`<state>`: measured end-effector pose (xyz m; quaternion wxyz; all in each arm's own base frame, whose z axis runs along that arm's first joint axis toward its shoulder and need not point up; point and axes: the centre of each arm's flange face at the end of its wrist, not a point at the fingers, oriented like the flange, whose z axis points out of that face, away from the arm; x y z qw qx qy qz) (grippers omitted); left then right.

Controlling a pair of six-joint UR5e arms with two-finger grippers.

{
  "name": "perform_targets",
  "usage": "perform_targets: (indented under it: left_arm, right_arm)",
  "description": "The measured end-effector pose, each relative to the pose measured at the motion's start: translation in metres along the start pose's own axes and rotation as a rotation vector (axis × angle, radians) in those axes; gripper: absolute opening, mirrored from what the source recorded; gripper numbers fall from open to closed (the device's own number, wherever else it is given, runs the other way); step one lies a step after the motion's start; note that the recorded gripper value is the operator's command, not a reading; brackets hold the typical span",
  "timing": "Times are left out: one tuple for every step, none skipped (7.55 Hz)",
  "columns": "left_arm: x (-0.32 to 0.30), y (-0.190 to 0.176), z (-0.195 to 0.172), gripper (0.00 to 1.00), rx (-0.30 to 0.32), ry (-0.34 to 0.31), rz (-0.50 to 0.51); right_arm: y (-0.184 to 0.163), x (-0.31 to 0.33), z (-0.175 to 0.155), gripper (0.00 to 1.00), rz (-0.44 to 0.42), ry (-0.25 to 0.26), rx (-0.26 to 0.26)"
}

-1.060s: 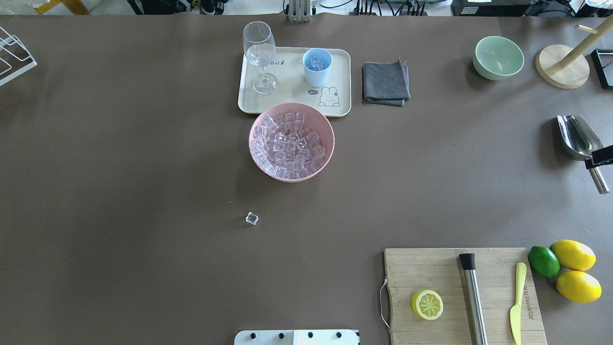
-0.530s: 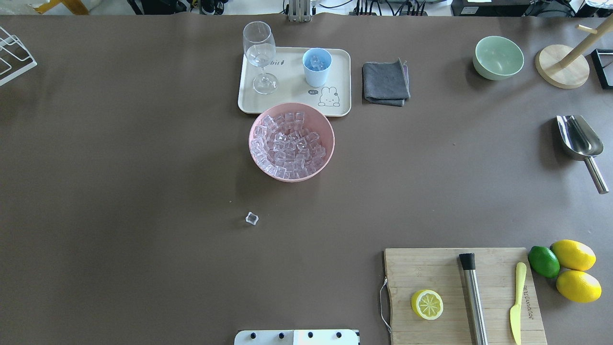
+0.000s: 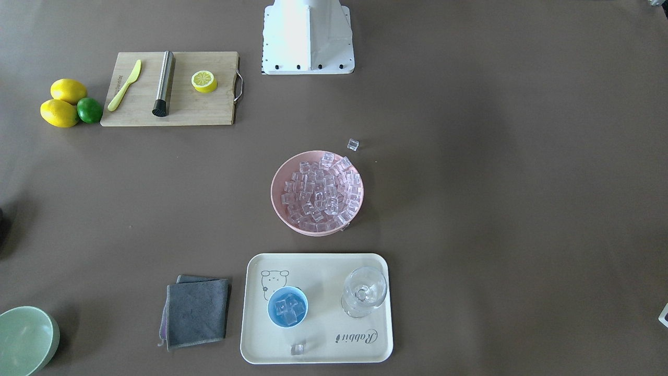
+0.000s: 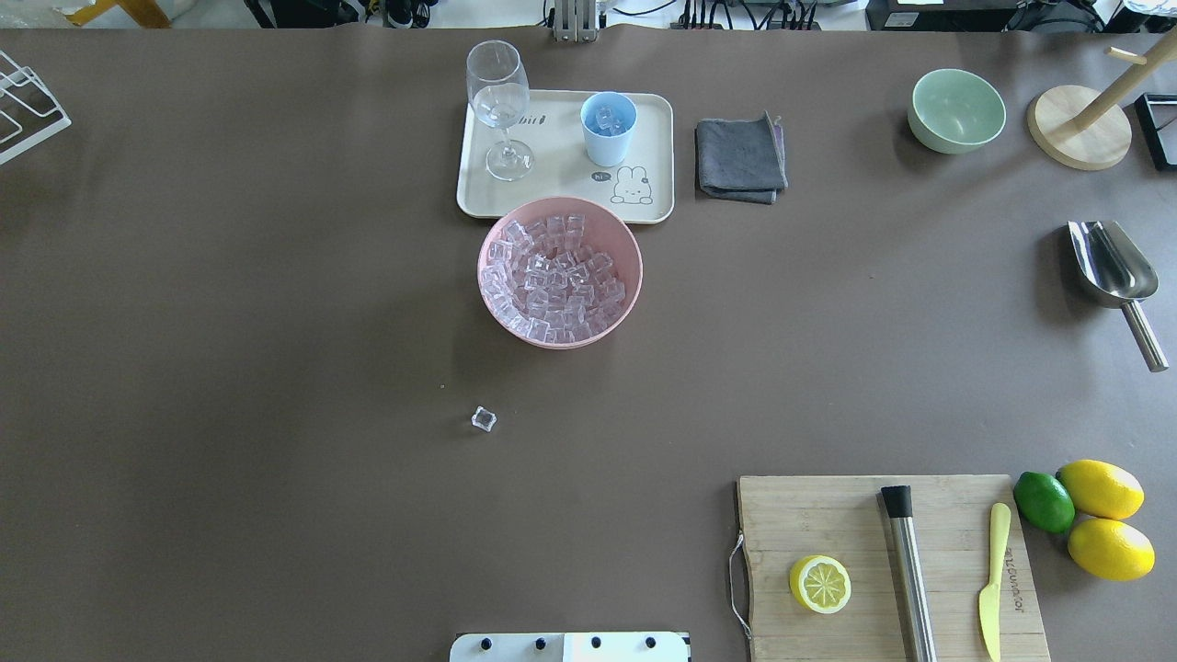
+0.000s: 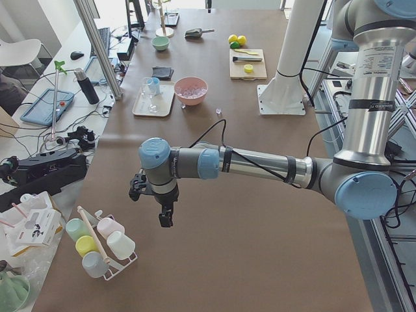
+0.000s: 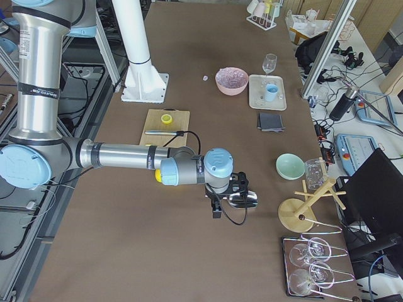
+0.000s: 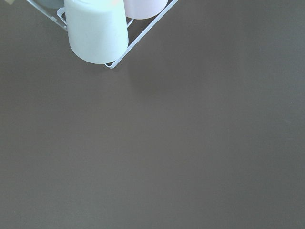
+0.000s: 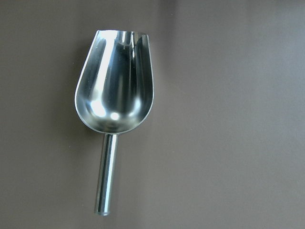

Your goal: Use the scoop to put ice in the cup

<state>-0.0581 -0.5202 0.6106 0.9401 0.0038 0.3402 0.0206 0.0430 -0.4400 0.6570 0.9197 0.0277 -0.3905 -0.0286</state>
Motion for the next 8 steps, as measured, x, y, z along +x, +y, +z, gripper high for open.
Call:
perform_targets:
  left_arm:
    - [0.000,0.000,0.000,0.99,0.000,0.000,0.000]
    - [0.000,0.000,0.000,0.99,0.000,0.000,0.000]
    - [0.000,0.000,0.000,0.99,0.000,0.000,0.001]
    - [0.000,0.000,0.000,0.99,0.000,0.001,0.002]
    - [0.000,0.000,0.000,0.99,0.001,0.000,0.002]
    - [0.000,0.000,0.000,0.99,0.001,0.000,0.003]
    - [0.000,0.000,0.000,0.99,0.001,0.000,0.004]
    - [0.000,0.000,0.000,0.99,0.000,0.000,0.004]
  right_arm:
    - [0.013,0.010,-0.008,1.00,0.026,0.000,0.006]
    - [0.022,0.014,-0.014,1.00,0.037,0.004,0.012]
    - [0.027,0.015,-0.017,1.00,0.042,0.008,0.014]
    - [0.030,0.016,-0.017,1.00,0.045,0.010,0.013]
    - [0.031,0.018,-0.016,1.00,0.046,0.011,0.011]
    - [0.031,0.018,-0.016,1.00,0.044,0.012,0.011]
    - [0.032,0.018,-0.016,1.00,0.044,0.013,0.010]
    - [0.032,0.019,-0.016,1.00,0.044,0.013,0.010]
